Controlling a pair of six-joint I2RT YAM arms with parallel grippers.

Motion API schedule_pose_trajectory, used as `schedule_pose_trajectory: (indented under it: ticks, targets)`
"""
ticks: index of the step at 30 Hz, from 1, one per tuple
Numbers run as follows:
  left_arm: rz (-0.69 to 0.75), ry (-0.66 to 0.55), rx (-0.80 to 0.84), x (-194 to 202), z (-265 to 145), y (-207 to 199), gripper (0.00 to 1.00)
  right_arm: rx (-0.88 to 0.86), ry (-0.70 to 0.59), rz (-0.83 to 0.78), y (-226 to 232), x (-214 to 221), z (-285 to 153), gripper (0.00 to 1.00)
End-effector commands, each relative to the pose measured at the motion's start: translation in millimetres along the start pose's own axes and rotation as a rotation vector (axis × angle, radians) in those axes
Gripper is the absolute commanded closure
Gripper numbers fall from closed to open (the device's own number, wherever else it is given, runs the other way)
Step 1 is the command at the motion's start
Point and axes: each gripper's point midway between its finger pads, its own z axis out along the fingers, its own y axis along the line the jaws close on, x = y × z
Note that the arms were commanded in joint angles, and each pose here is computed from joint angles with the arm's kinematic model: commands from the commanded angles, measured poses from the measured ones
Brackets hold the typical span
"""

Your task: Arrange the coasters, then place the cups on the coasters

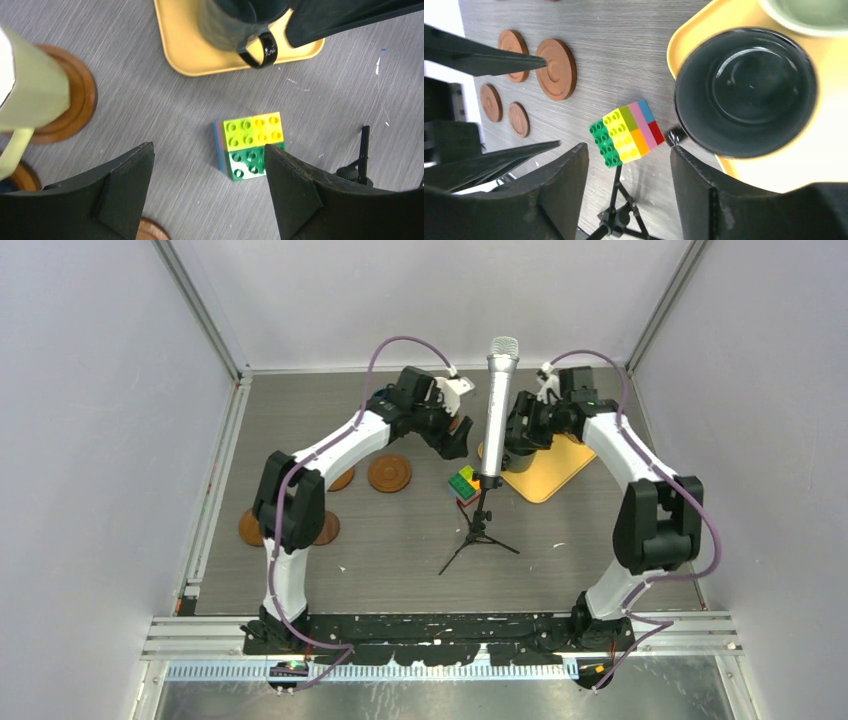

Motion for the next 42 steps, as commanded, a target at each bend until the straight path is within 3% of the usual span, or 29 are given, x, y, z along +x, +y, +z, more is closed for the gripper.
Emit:
schedule_pose_trajectory:
  ticks: [1, 7, 16, 22, 30, 38, 42]
  targets:
    - [0.061, 0.036, 0.002, -14, 19, -13, 0.18, -0.012, -0.162, -0.026, 3, -23, -64, 0.31]
    - [0.096, 0.081, 0.007, -16, 51, -25, 0.17, 0.056, -0.245, 0.082, -40, -21, -110, 0.18]
    - [0.134, 0.131, 0.044, -9, 90, -57, 0.13, 0.056, -0.3, 0.162, -61, -23, -134, 0.18]
    - [0.127, 0.145, -0.044, -8, 115, -49, 0.14, 0.047, -0.303, 0.169, -61, -24, -134, 0.18]
    - [0.116, 0.186, -0.154, -4, 135, -24, 0.29, 0.045, -0.312, 0.171, -63, -26, -137, 0.18]
    - [0.127, 0.21, -0.147, 6, 138, -23, 0.54, 0.037, -0.307, 0.178, -64, -26, -136, 0.18]
    - [0.128, 0.186, -0.134, -1, 133, -26, 0.73, 0.038, -0.306, 0.179, -65, -25, -136, 0.18]
